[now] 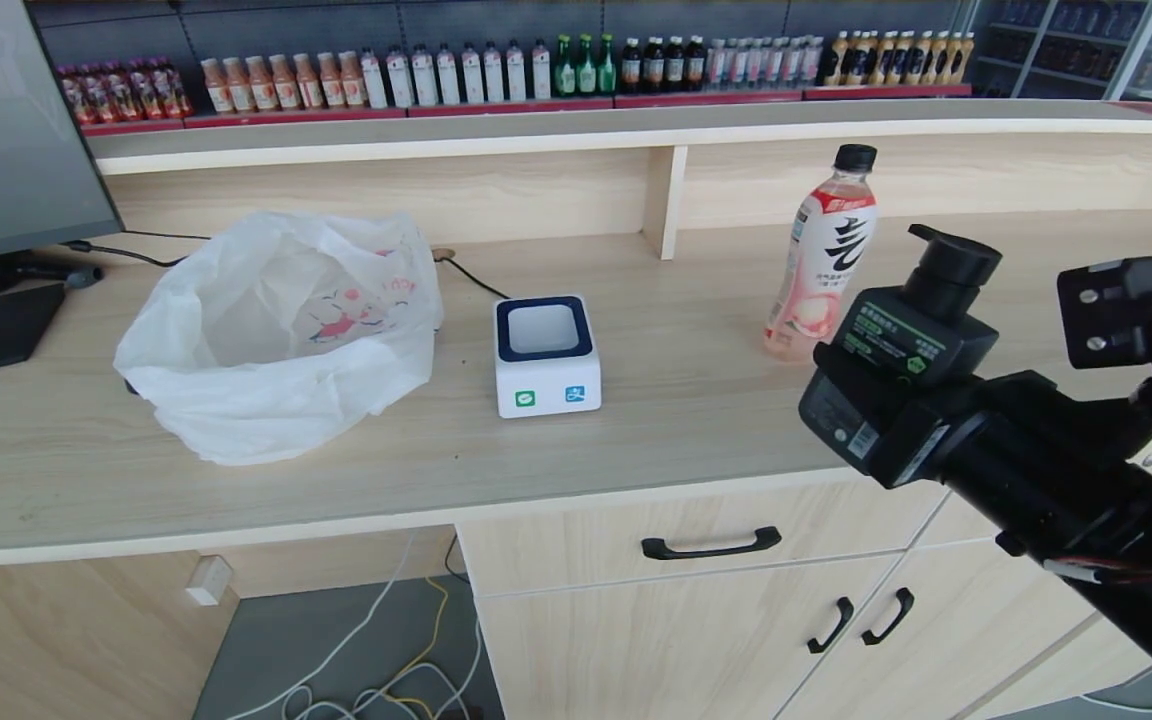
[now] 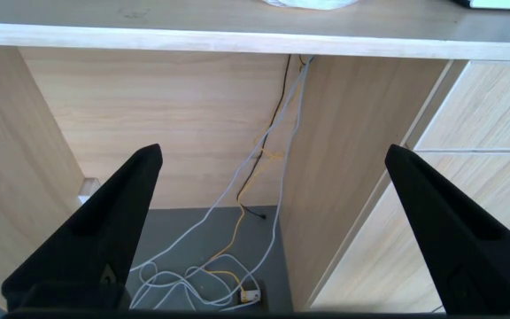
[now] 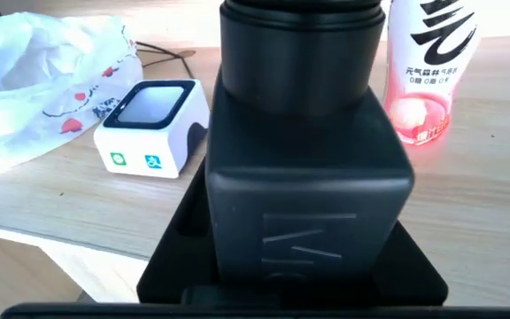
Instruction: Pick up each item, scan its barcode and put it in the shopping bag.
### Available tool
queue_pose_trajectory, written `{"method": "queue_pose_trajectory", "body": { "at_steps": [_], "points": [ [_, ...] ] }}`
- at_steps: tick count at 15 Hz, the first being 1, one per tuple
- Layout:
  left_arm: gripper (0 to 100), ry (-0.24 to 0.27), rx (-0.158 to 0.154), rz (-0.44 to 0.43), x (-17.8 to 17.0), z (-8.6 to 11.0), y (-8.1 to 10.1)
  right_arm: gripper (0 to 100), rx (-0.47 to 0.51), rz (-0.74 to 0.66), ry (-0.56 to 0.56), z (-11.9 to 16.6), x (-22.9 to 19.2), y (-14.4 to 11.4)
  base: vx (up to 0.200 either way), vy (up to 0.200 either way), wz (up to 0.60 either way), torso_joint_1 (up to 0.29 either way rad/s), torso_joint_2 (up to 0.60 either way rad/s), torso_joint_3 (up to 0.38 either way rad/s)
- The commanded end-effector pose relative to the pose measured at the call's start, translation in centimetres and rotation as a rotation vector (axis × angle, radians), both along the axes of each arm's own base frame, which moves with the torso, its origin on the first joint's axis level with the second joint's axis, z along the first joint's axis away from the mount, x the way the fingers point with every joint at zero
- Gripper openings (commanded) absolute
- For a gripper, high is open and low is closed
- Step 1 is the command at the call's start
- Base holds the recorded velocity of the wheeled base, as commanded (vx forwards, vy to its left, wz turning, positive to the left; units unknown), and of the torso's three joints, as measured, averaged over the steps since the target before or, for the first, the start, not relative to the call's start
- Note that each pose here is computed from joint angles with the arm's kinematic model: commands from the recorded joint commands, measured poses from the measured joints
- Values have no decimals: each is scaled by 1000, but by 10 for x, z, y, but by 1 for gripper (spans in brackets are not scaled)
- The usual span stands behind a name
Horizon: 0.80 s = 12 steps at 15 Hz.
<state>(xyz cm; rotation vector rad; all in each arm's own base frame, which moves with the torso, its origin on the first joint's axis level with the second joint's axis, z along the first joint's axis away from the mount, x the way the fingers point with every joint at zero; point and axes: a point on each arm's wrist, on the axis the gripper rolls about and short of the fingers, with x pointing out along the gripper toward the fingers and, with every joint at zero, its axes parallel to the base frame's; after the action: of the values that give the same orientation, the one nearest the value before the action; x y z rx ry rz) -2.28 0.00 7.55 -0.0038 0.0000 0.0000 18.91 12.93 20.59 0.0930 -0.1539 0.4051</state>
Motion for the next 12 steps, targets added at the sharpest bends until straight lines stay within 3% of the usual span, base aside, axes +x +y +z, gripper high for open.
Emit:
{"method": "queue_pose_trajectory", "body": {
  "at_steps": [1, 5, 7, 12],
  "points": [
    [100, 0, -1, 0, 0, 0, 0, 0, 18, 72, 20, -3, 1, 2, 0, 0, 0, 0, 0, 0],
    [100, 0, -1, 0, 0, 0, 0, 0, 79, 257, 75, -7, -2, 7, 0, 0, 0, 0, 0, 0],
    [100, 0, -1, 0, 0, 0, 0, 0, 151, 439, 105, -2, -16, 17, 0, 0, 0, 0, 0, 0],
    [100, 0, -1, 0, 0, 0, 0, 0, 278, 621, 176, 0, -23, 22, 0, 0, 0, 0, 0, 0]
  ]
}}
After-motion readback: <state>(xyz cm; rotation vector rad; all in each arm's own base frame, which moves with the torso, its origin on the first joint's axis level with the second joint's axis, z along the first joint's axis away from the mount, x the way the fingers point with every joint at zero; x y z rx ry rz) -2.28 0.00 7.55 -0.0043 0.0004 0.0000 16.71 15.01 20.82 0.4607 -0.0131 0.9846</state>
